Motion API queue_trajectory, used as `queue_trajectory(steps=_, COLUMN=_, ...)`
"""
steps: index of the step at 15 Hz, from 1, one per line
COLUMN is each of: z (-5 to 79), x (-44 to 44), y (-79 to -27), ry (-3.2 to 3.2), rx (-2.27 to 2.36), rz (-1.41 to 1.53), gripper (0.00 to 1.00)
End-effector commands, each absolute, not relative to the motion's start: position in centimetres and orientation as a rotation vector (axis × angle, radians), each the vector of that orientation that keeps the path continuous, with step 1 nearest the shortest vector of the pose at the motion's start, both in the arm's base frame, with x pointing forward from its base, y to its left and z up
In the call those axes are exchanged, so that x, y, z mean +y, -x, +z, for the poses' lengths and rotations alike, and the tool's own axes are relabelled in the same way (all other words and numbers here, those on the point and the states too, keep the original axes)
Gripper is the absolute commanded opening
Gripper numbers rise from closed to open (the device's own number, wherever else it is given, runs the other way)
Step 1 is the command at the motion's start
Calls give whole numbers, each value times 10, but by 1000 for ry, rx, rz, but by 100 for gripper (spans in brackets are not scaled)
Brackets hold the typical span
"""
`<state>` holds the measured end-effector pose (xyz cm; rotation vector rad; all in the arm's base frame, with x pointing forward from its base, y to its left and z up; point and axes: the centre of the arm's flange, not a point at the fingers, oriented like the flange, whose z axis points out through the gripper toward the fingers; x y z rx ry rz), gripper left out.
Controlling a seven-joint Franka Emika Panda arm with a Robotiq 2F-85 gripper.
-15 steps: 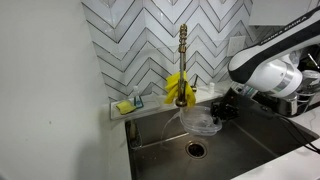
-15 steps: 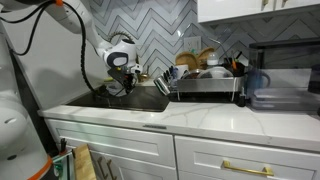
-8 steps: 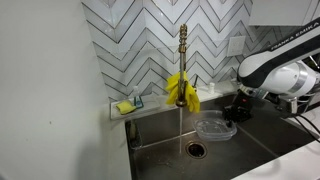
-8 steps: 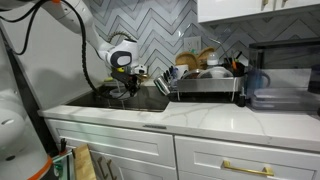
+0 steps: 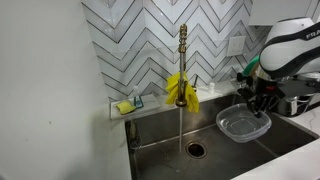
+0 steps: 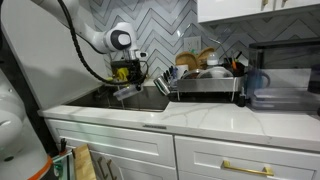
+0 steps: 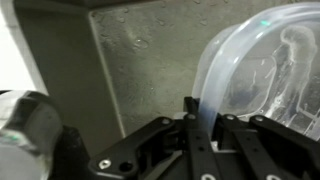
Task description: Open the tap, pick up the lunchbox on the counter and the rinse it
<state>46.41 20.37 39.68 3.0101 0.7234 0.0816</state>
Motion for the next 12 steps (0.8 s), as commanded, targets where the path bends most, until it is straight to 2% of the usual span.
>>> queue_trajectory(steps=1, z=444, x=218, y=-457, ry=-2799, rx=824, rz=145, gripper=2)
queue_trajectory(steps=12, z=485, x=298, y=-440, ry=-2105, rx=1158, rz=440, gripper=2)
